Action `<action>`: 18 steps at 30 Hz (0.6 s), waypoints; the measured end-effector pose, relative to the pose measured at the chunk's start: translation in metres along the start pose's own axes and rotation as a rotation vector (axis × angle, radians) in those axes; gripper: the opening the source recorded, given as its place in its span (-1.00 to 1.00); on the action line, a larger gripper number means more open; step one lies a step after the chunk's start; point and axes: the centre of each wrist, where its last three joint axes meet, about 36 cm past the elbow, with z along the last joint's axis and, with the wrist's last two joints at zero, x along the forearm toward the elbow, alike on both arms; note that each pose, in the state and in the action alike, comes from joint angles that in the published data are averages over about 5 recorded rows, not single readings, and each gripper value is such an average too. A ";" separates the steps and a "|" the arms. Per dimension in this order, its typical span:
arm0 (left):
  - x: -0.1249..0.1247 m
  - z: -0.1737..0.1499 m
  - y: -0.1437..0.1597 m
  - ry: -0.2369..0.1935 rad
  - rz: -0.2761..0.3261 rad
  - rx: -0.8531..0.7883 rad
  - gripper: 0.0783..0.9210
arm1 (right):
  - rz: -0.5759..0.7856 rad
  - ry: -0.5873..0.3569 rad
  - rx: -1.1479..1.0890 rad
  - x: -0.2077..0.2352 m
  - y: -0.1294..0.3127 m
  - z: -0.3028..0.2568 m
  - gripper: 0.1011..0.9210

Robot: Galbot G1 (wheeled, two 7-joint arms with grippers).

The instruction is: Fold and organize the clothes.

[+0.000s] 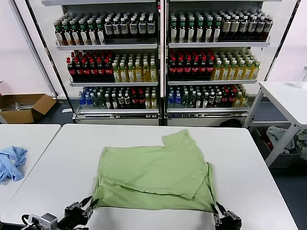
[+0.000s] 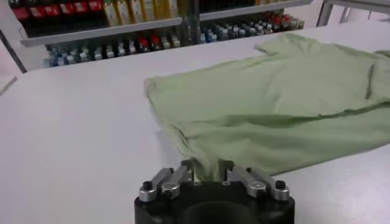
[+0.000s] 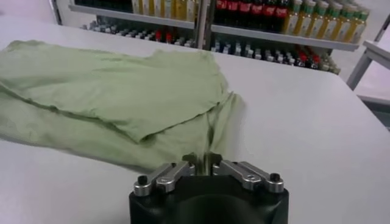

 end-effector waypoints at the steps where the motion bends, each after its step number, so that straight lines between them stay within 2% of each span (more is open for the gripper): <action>1: 0.001 -0.001 0.003 -0.004 -0.003 -0.003 0.08 | 0.000 -0.009 -0.001 -0.002 -0.004 -0.003 0.08; 10: -0.008 -0.024 0.029 -0.074 0.012 -0.034 0.67 | -0.009 -0.103 0.013 -0.053 -0.042 -0.042 0.68; 13: -0.017 -0.034 0.039 -0.101 0.036 -0.036 0.75 | -0.030 -0.140 0.006 -0.083 -0.055 -0.056 0.75; 18: -0.038 -0.049 0.060 -0.125 0.086 -0.037 0.77 | -0.094 -0.186 -0.015 -0.137 -0.072 -0.083 0.76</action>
